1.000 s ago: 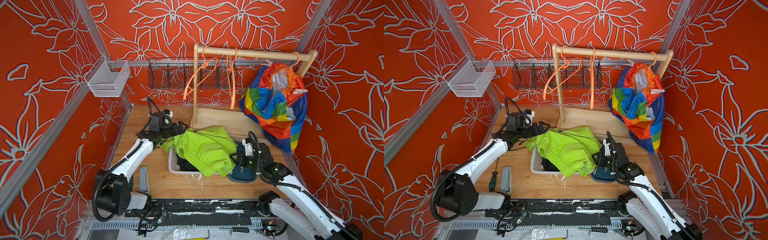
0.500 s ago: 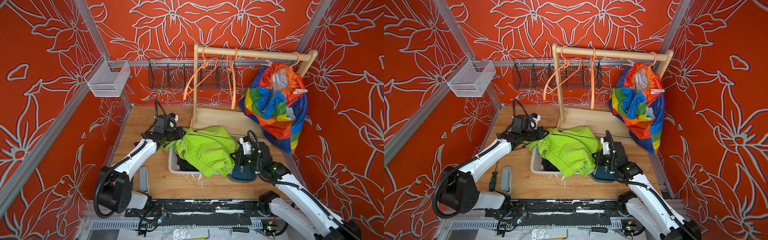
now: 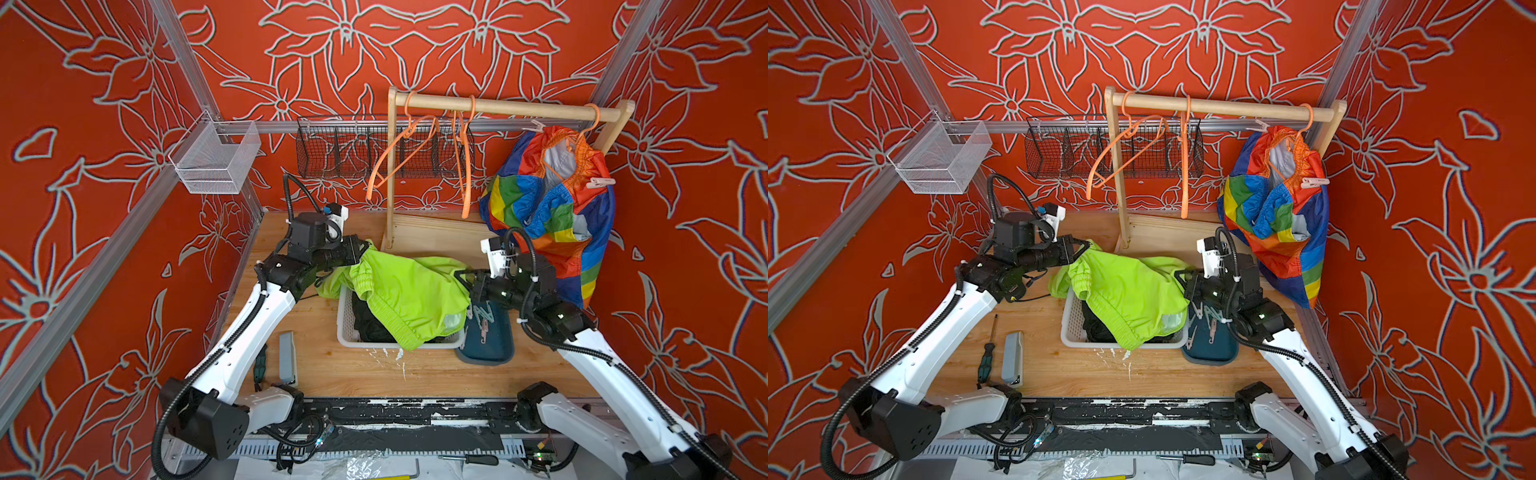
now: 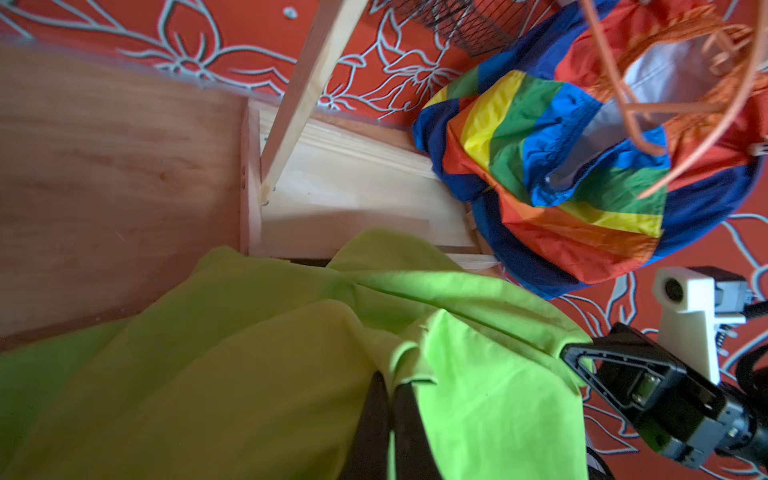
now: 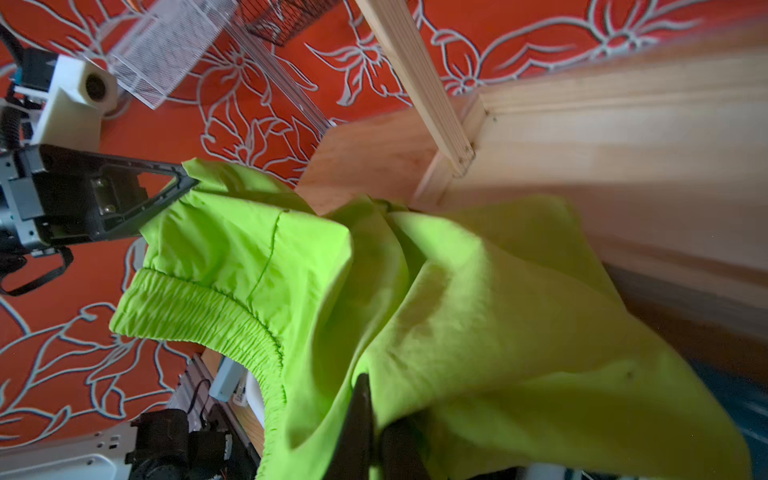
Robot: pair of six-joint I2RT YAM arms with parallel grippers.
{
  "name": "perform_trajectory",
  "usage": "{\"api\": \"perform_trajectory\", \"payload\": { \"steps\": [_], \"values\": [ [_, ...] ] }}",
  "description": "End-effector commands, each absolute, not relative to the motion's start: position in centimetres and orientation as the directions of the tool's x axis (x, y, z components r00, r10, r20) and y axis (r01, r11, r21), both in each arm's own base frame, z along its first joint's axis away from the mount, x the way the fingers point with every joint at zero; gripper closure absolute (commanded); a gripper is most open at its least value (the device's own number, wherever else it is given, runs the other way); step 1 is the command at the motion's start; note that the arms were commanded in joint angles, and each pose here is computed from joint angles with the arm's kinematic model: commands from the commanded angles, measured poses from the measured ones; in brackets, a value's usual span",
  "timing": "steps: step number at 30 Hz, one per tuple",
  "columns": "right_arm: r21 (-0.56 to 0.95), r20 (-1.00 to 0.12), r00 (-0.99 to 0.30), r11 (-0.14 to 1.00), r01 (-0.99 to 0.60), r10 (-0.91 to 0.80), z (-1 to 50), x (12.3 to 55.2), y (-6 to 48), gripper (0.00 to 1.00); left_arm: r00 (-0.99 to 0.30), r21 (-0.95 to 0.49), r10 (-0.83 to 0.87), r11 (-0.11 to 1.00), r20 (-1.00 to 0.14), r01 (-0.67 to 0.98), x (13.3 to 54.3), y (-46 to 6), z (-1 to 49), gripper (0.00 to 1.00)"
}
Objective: Remove the clothespins securing shorts to the hanger
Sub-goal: Adjust the shorts in the basket.
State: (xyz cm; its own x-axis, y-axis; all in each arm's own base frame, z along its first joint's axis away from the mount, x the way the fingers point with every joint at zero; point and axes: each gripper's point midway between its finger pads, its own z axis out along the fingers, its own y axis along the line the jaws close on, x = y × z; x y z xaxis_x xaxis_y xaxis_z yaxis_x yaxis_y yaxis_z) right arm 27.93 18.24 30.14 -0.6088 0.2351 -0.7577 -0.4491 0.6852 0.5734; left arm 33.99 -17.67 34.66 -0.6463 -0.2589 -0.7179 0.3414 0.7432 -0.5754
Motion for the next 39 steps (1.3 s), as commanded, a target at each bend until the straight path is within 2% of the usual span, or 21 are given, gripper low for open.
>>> {"api": "perform_trajectory", "payload": {
  "steps": [1,10,20,39],
  "values": [
    [0.544,-0.815,-0.534,0.616,-0.570,0.225,35.4,27.8,20.1,1.00,-0.624,-0.575,-0.261,0.727,-0.736,0.375,32.4,-18.1,37.7,1.00],
    [0.439,-0.891,-0.429,0.526,-0.728,0.150,43.3,26.3,25.1,1.00,-0.533,-0.555,-0.272,0.671,-0.801,0.492,29.8,-20.2,45.0,1.00],
    [0.363,-0.931,-0.331,0.497,-0.788,0.156,48.8,26.3,26.3,1.00,-0.419,-0.489,-0.275,0.646,-0.865,0.587,28.4,-20.7,52.4,1.00],
    [0.289,-0.957,-0.246,0.516,-0.806,0.152,53.9,26.4,26.1,1.00,-0.413,-0.511,-0.302,0.523,-0.859,0.682,26.6,-23.9,58.4,1.00]
  ]
}}
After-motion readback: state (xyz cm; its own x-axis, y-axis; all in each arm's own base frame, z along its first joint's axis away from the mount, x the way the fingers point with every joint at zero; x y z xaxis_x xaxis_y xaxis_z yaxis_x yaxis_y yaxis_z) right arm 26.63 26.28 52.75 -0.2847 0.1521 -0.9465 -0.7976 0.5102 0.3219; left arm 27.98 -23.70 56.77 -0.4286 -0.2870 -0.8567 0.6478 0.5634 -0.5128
